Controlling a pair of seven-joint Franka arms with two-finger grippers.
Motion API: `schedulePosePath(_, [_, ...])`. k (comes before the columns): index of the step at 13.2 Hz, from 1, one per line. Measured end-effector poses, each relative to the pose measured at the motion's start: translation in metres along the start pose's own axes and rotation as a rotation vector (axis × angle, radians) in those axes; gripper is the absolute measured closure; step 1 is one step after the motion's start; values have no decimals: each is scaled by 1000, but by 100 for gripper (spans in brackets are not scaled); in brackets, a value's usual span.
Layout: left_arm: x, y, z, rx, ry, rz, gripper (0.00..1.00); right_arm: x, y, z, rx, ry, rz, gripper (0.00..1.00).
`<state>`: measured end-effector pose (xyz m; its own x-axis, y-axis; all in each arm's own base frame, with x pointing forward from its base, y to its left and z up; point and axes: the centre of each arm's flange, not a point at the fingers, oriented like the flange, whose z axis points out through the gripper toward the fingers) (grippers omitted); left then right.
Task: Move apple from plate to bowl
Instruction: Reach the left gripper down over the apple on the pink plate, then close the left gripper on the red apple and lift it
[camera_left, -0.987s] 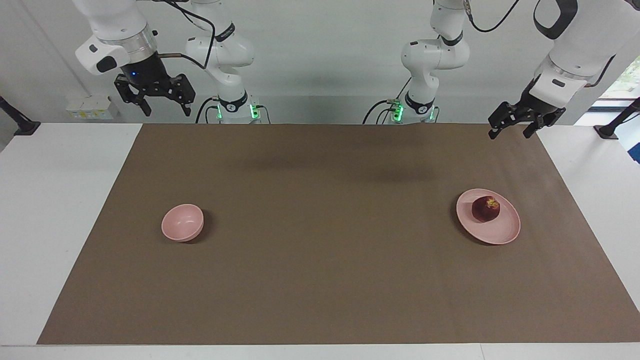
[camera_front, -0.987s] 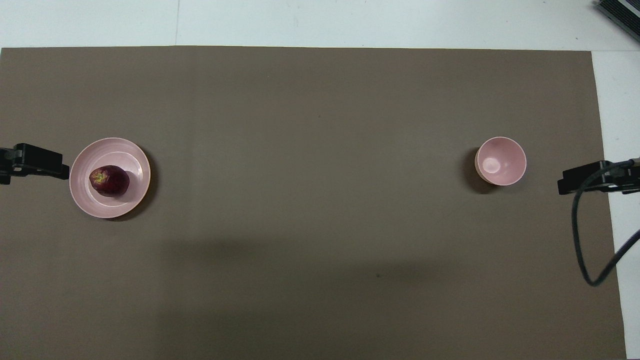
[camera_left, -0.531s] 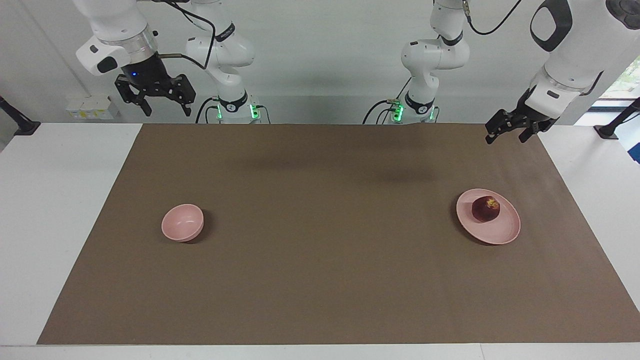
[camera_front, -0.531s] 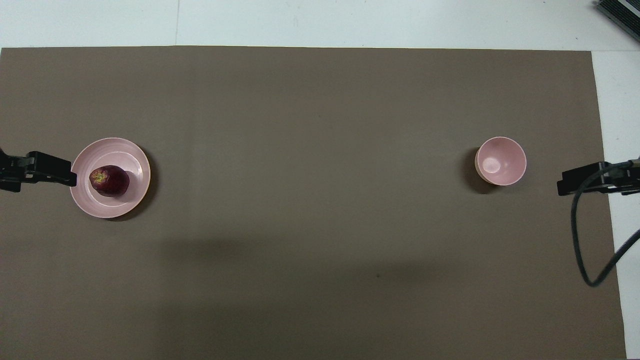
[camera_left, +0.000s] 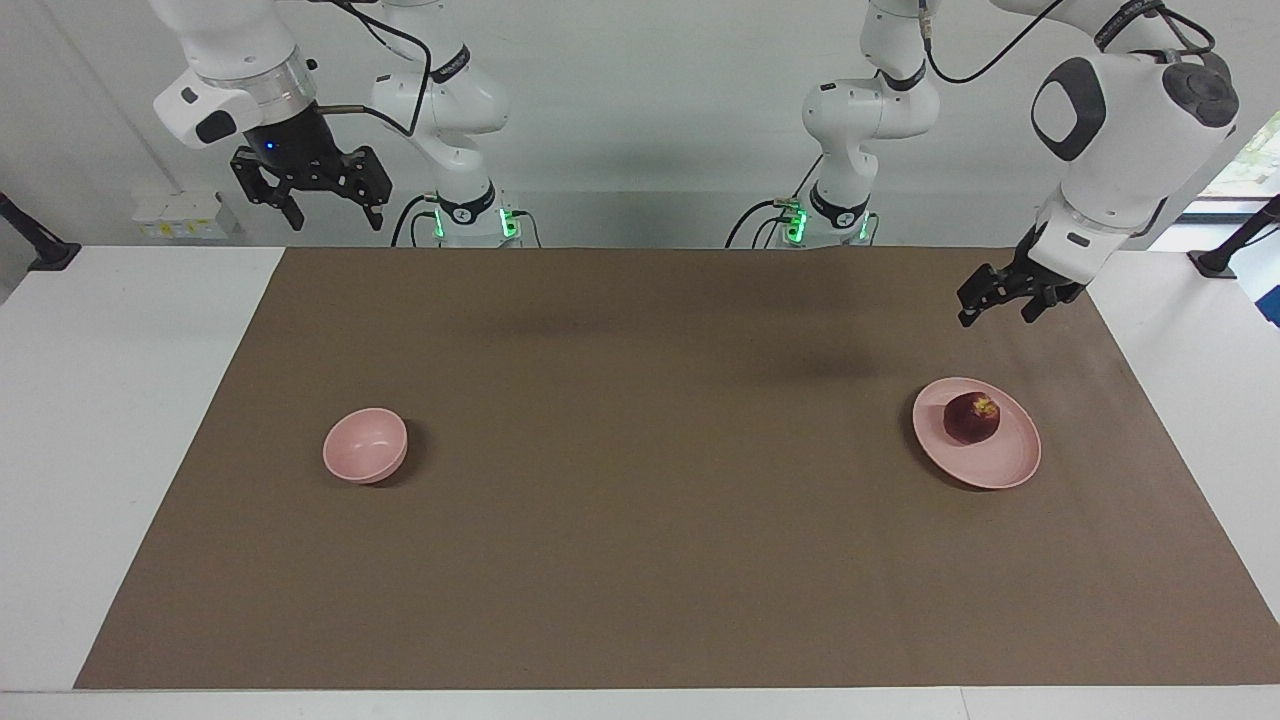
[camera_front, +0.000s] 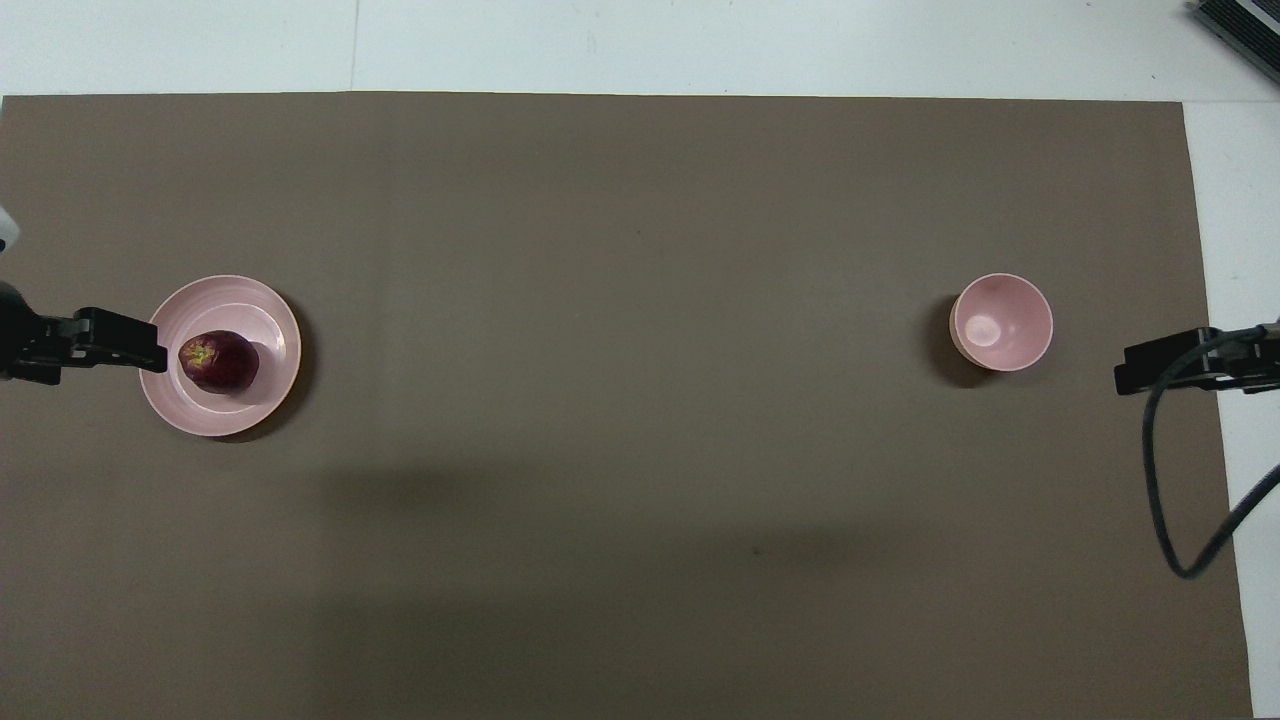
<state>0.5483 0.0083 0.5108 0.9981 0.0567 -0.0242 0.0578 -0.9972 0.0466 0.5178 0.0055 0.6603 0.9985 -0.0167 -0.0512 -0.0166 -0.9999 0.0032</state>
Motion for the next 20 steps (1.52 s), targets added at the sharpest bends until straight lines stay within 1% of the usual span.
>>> schedulePosePath(4, [8, -10, 41, 2, 28, -8, 0, 0, 0, 1, 0, -2, 0, 0])
schedulePosePath(6, [21, -14, 64, 5, 48, 12, 0, 0, 0, 2, 0, -4, 0, 0])
schedulePosePath(9, [44, -35, 112, 13, 77, 30, 0, 0, 0, 2, 0, -5, 0, 0])
schedulePosePath(12, [59, -40, 166, 19, 74, 32, 0, 0, 0, 2, 0, -5, 0, 0])
schedulePosePath(13, [61, -40, 173, 19, 71, 34, 0, 0, 0, 2, 0, -6, 0, 0])
schedulePosePath(16, [59, -39, 177, 19, 63, 45, 0, 0, 0, 3, 0, -6, 0, 0])
schedulePosePath(20, [43, -40, 193, 17, 22, 53, 0, 0, 0, 3, 0, -6, 0, 0])
